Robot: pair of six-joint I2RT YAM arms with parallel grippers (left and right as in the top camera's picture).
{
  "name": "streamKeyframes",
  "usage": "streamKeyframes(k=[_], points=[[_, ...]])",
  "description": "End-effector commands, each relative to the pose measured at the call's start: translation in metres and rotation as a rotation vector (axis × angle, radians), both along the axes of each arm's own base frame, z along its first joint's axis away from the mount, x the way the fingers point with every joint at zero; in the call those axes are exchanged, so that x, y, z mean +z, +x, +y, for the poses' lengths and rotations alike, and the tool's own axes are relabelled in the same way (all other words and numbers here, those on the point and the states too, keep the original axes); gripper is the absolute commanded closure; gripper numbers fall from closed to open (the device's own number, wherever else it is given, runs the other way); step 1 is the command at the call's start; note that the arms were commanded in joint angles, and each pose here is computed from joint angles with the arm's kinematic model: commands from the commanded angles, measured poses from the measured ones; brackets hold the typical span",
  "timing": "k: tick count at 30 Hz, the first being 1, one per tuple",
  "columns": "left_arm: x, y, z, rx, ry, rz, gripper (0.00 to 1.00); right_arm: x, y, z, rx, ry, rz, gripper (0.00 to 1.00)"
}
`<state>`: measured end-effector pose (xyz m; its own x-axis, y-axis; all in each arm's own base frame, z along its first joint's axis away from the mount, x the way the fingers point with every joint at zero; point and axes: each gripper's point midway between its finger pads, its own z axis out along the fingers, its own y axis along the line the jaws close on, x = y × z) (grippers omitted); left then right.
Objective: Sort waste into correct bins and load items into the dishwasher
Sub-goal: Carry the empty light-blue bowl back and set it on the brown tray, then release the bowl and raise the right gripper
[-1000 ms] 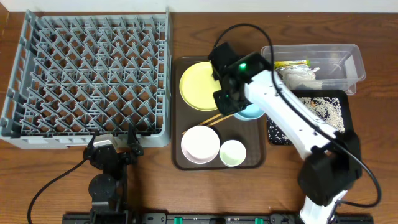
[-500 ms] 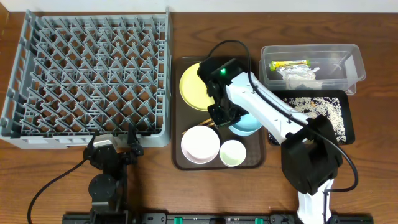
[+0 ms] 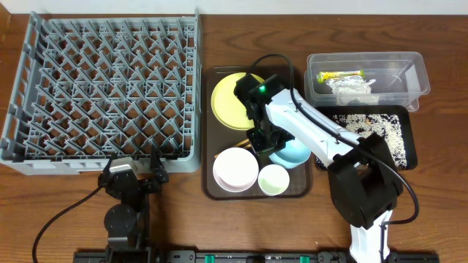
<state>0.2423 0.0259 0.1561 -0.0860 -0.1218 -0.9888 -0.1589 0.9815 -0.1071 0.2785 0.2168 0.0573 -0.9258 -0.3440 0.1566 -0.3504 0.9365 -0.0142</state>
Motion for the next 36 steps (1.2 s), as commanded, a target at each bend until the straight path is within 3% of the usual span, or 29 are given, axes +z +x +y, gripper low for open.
streamKeyframes(k=[1,9,17,23,36], points=[[-0.018,0.000,0.002,0.012,-0.005,0.045,0.08,-0.002,-0.002,0.004,-0.004,0.004,-0.001,0.81],[-0.018,0.000,0.002,0.012,-0.005,0.045,0.08,0.013,0.019,0.013,-0.009,0.052,-0.064,0.77],[-0.018,0.000,0.002,0.012,-0.005,0.045,0.08,0.091,0.075,0.030,0.009,0.188,-0.257,0.74],[-0.018,0.000,0.002,0.012,-0.005,0.045,0.08,0.132,0.105,0.031,-0.024,0.261,-0.380,0.65],[-0.018,0.000,0.002,0.012,-0.005,0.045,0.07,0.131,0.097,0.029,-0.030,0.269,-0.335,0.63]])
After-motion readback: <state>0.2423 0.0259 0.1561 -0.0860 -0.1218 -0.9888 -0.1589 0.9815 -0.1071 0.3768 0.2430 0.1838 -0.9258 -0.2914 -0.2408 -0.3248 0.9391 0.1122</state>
